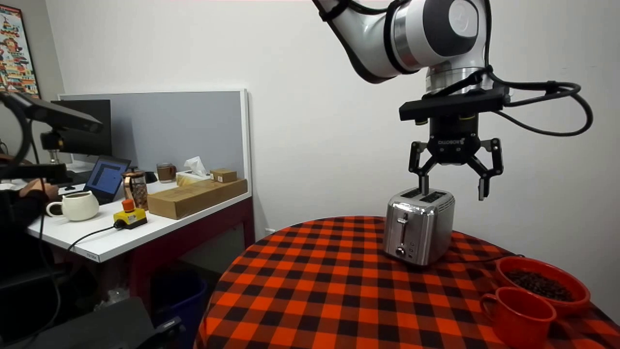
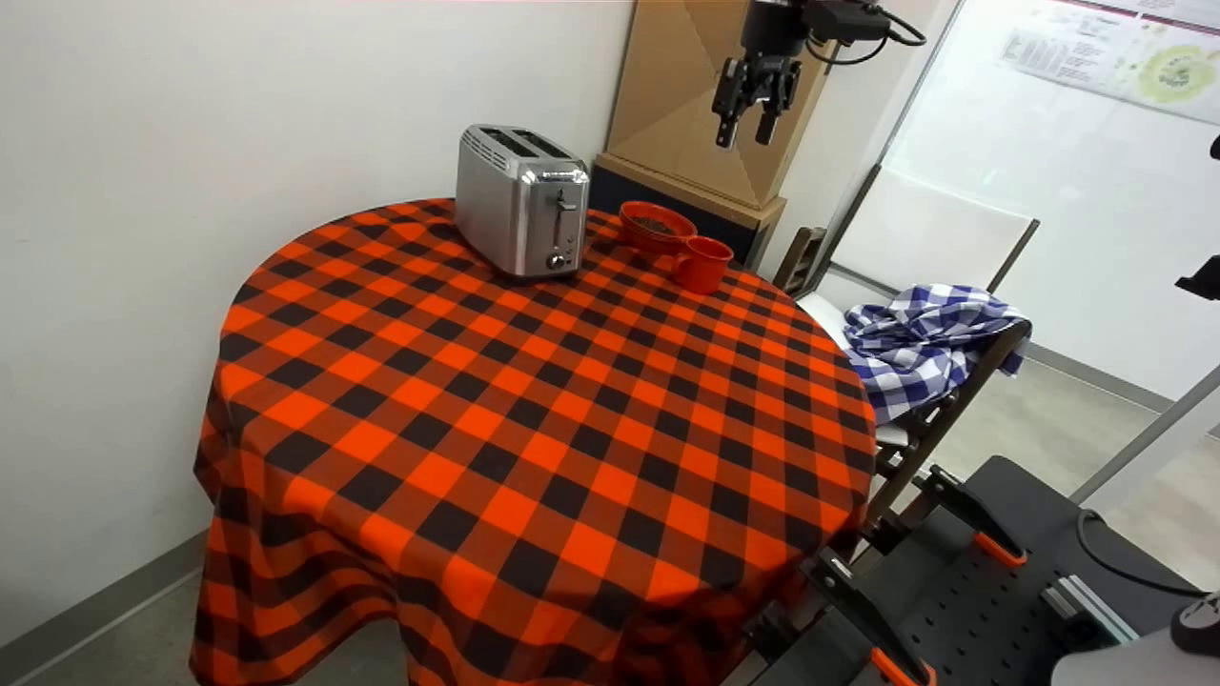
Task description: Push down the toaster lever
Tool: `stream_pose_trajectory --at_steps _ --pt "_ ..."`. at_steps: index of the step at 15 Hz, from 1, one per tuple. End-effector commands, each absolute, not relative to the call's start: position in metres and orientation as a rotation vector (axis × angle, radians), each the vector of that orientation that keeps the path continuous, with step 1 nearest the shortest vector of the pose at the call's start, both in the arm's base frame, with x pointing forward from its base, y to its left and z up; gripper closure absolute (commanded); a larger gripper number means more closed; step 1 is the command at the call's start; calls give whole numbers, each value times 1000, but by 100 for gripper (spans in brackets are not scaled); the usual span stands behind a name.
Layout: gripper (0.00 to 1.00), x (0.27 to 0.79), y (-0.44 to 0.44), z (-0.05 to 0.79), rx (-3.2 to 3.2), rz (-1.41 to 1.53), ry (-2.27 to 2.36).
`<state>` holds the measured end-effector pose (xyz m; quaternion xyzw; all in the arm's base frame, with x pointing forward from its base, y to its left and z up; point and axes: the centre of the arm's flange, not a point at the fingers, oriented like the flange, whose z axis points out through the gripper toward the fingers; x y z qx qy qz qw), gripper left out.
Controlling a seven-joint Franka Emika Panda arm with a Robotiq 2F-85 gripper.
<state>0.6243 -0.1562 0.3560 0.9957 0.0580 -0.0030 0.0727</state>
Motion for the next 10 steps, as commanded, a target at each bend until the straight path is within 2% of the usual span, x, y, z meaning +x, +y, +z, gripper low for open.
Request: stream_pose_trajectory --at_steps 1,10 --pt "0 642 -154 336 3041 -7 222" --pt "0 723 -108 308 3055 79 386"
